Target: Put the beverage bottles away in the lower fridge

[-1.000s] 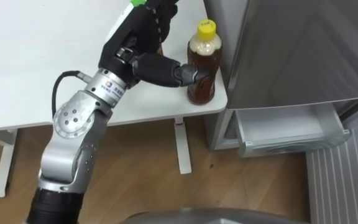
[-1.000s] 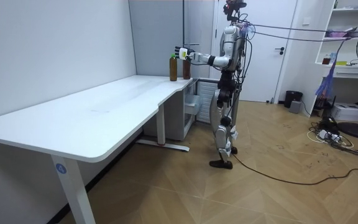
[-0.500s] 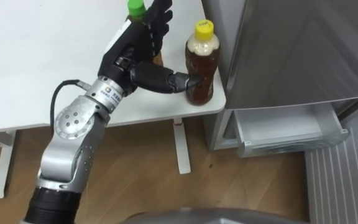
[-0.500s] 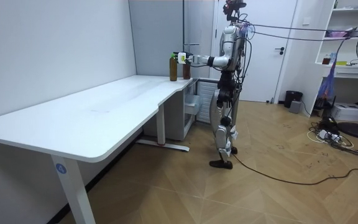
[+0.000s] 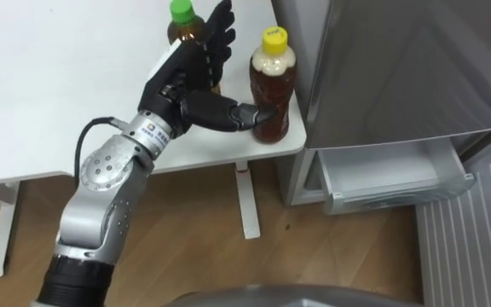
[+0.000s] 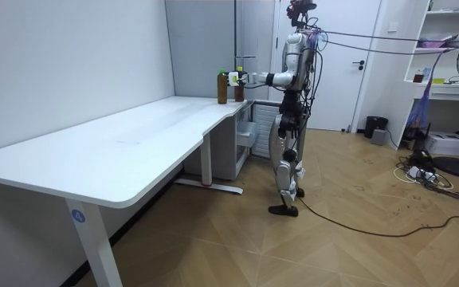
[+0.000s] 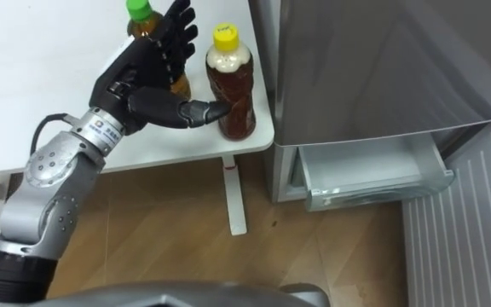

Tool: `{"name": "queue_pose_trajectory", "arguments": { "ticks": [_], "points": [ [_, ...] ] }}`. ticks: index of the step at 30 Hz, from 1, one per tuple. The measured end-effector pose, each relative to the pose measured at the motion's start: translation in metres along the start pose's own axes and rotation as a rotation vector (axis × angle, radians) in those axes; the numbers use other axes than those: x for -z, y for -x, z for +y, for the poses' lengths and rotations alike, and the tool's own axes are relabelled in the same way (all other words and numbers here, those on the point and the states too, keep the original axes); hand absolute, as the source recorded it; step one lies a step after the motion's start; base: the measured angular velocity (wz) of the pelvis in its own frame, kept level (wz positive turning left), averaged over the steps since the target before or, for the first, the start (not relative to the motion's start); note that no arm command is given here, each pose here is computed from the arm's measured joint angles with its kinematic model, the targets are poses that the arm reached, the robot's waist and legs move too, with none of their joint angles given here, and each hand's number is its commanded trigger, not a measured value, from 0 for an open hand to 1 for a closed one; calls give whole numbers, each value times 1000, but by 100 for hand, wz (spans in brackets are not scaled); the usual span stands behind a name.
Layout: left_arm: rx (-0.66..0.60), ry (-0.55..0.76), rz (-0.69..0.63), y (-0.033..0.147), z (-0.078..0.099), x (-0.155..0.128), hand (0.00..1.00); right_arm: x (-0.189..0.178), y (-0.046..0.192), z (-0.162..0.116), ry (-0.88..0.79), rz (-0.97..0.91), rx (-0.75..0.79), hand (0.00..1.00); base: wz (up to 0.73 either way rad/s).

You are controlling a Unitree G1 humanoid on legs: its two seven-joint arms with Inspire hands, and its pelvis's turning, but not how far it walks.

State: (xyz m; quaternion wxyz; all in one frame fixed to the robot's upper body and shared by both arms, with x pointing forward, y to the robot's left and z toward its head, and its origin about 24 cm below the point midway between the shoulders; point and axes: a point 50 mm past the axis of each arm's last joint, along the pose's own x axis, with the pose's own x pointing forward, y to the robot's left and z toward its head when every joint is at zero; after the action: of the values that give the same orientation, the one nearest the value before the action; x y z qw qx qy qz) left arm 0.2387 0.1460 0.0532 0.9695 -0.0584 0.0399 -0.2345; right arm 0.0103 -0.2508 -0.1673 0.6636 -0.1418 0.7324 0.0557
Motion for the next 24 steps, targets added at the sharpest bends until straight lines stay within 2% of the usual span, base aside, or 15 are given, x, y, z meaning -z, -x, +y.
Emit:
{"name": "queue_pose_trajectory", "arguments": {
  "ticks": [11,18,24],
  "points": [
    [48,5,12,-2,-2,-1,0,3,0,2,-3,7,-10,0,0],
    [111,-28,-33,-14,-5,-16,0,-1,1,0,10,-6,-1,0,0],
    [123,-30,-37,-15,-6,-17,0,-2,1,-1,32,-5,5,0,0]
  ]
}}
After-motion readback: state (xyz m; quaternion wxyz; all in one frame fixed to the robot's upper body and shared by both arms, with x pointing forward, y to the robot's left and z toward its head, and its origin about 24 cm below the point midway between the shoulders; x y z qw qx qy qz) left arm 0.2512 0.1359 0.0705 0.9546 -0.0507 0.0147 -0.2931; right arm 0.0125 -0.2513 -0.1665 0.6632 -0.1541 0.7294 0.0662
